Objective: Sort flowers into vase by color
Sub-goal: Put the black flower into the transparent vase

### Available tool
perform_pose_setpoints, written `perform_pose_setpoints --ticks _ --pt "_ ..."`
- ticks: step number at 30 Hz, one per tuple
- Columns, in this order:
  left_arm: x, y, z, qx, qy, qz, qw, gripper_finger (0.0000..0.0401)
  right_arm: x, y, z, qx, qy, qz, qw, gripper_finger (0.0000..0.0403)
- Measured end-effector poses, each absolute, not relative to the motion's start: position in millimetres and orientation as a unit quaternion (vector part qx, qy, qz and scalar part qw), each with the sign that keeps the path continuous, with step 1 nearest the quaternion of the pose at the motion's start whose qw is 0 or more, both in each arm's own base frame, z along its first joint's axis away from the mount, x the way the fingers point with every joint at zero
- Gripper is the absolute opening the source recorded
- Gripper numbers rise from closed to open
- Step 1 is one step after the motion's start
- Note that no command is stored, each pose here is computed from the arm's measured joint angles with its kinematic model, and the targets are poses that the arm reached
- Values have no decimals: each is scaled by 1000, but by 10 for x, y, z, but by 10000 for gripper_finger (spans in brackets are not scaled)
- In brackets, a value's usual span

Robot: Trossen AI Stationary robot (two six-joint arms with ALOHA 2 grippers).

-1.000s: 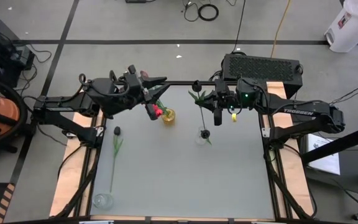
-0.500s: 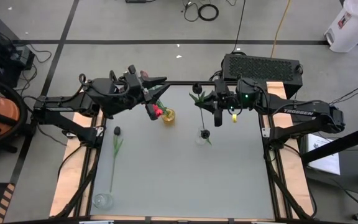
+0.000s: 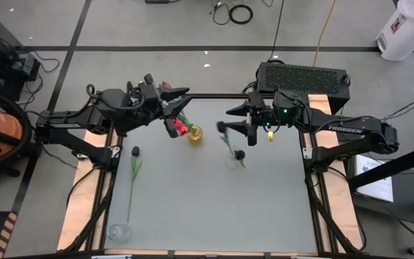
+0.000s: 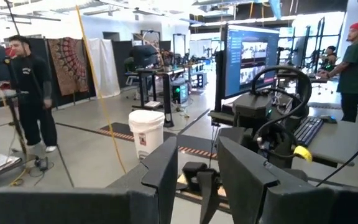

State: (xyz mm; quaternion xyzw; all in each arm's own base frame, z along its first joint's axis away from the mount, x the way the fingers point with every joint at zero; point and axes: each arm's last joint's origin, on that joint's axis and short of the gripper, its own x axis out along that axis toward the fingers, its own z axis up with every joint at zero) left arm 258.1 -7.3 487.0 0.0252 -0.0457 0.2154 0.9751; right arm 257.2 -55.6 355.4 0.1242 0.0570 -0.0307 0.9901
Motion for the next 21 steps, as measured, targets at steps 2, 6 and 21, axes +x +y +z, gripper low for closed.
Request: perform_pose_setpoints --ticks 2,6,21 --pt "2567 -68 4865 26 -40 222 974 121 2559 -552 3567 124 54 -30 990 257" --pt "2570 -68 4849 28 -32 222 974 121 2509 -541 3622 121 41 -30 991 277" --pt "2330 -52 4763 -6 41 224 974 121 2051 -436 4045 129 -74 -17 989 281"
